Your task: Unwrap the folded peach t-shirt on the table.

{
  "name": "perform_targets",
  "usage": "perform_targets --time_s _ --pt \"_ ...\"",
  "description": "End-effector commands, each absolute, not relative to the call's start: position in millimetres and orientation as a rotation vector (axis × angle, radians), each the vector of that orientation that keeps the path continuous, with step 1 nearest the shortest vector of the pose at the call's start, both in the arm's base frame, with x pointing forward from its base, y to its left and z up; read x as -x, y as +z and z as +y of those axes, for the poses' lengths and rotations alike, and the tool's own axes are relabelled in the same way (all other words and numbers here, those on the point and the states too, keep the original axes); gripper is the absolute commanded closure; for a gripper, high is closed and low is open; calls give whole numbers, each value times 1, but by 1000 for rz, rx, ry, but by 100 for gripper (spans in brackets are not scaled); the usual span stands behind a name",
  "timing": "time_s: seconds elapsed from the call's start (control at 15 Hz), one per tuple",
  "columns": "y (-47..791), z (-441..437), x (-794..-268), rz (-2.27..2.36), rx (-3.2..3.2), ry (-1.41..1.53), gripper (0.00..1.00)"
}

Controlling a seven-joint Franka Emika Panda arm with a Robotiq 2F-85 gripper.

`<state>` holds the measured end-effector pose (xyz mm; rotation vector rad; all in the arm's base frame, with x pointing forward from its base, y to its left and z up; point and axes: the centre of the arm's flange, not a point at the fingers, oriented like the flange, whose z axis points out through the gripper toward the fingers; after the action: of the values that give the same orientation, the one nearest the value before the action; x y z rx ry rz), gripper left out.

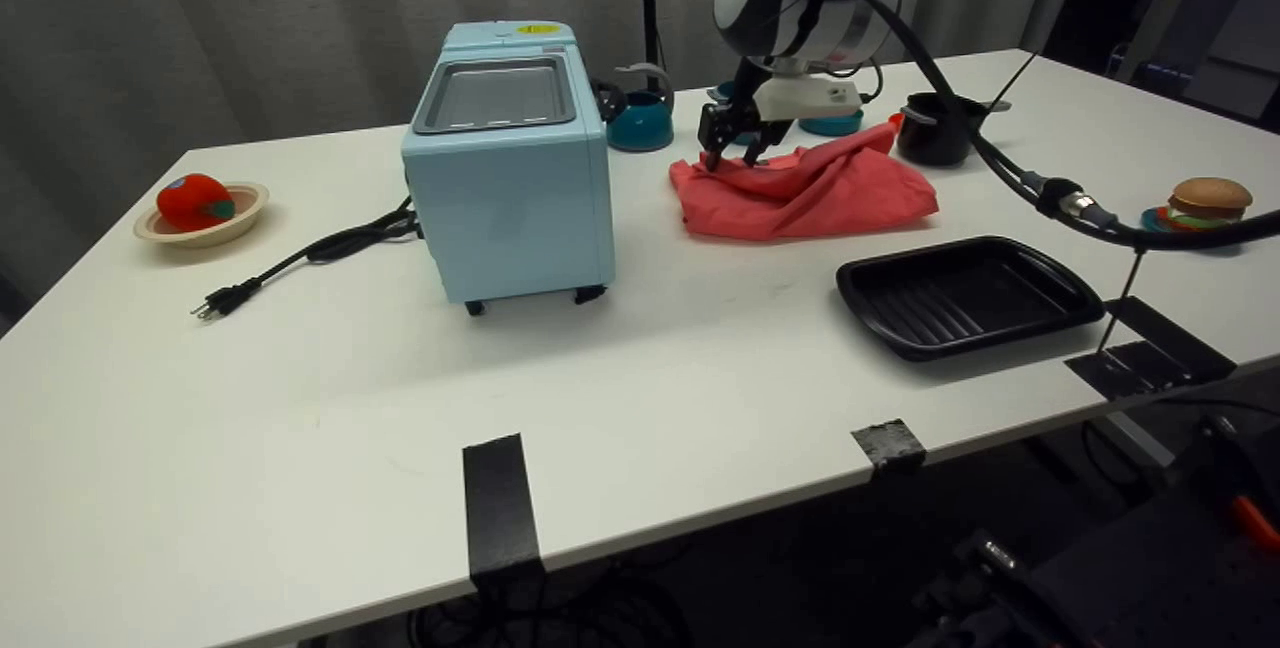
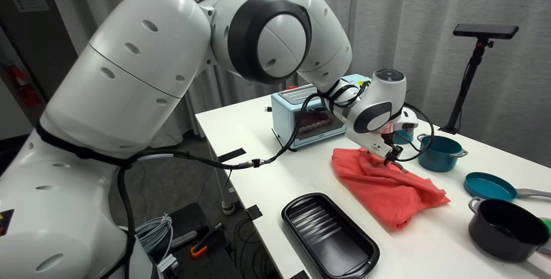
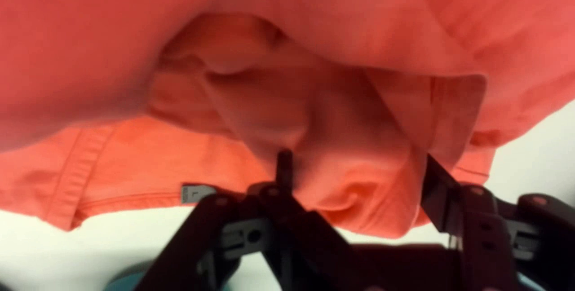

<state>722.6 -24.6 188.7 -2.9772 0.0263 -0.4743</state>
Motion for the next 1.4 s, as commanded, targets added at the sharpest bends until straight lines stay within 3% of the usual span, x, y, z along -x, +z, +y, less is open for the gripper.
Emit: perform_targets --time_s 0.0,0.33,0.67,0.73,1.33 --pt "188 -36 -754 25 2954 -469 62" --pt "196 -44 -767 27 2940 -460 100" --pt "211 -45 -775 24 2903 -465 100" --pt "238 -17 -719 27 2890 -467 100" --pt "347 42 -624 -166 2764 -394 100"
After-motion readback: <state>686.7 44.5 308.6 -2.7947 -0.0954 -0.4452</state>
